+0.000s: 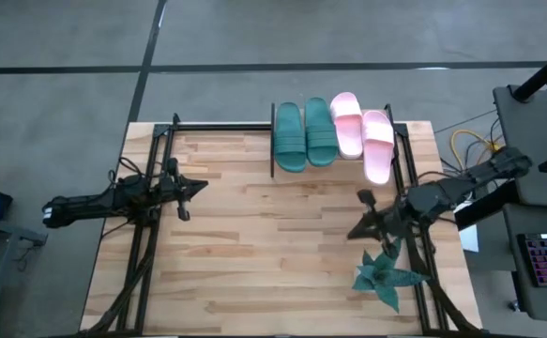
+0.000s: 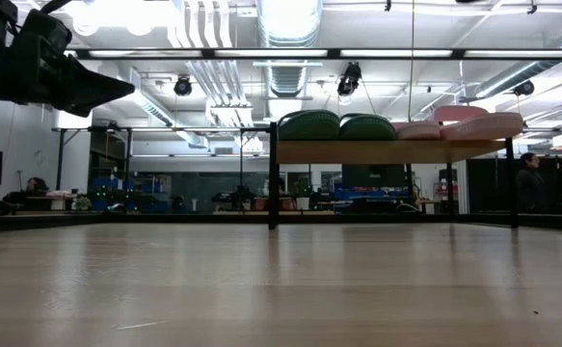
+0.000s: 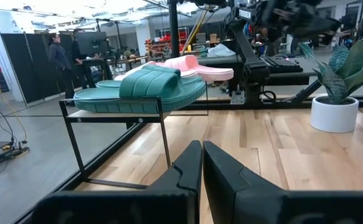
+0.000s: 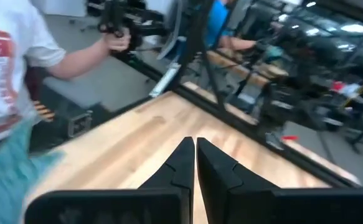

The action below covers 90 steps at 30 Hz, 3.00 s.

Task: Pick and place slides into the shelf
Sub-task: Return to Home Position

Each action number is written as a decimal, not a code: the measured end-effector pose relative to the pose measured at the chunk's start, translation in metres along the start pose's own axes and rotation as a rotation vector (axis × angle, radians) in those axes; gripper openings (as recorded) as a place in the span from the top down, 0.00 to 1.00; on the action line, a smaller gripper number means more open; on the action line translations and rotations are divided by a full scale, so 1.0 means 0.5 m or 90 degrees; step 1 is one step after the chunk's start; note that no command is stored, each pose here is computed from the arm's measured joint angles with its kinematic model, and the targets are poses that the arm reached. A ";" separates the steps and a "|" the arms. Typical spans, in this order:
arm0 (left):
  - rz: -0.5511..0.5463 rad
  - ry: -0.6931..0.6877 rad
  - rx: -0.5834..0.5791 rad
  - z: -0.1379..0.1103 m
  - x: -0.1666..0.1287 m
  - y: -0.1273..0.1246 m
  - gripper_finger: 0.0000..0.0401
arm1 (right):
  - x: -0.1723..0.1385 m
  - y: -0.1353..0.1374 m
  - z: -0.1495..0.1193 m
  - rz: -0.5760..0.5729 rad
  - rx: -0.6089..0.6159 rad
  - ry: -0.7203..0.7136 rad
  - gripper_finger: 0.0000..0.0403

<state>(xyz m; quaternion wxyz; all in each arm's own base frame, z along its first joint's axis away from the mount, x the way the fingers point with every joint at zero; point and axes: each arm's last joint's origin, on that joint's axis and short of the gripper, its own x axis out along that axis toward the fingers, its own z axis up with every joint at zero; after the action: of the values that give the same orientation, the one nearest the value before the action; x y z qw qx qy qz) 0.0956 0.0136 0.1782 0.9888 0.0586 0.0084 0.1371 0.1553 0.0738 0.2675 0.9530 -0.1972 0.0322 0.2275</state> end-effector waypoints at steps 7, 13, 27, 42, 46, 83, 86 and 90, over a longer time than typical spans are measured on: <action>0.000 0.000 0.000 0.000 0.000 0.000 1.00 | -0.091 -0.003 -0.047 -0.134 0.022 -0.057 0.98; 0.000 0.000 0.000 0.000 0.000 0.000 1.00 | -0.160 0.006 -0.066 -0.170 0.052 -0.114 0.98; 0.000 0.000 0.002 0.000 0.000 0.000 1.00 | -0.196 0.009 -0.092 -0.240 0.200 -0.038 0.98; 0.000 0.001 0.013 -0.001 0.000 0.000 1.00 | -0.159 0.037 -0.159 -0.202 0.194 -0.007 0.98; 0.000 0.001 0.013 -0.001 0.000 0.000 1.00 | -0.155 0.042 -0.163 -0.168 0.209 -0.009 0.98; -0.002 0.011 0.015 -0.006 0.002 -0.001 1.00 | -0.124 0.065 -0.203 -0.083 0.209 -0.048 0.98; -0.002 0.011 0.015 -0.007 0.002 -0.001 1.00 | -0.124 0.065 -0.204 -0.083 0.205 -0.046 0.98; -0.002 0.015 0.016 -0.011 0.003 -0.002 1.00 | -0.124 0.065 -0.204 -0.083 0.205 -0.046 0.98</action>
<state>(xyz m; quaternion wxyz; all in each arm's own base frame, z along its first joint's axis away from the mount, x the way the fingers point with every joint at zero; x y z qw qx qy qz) 0.0971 0.0137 0.1727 0.9881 0.0691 0.0218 0.1359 0.0882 0.0345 0.1715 0.9855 -0.0353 0.0214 0.1643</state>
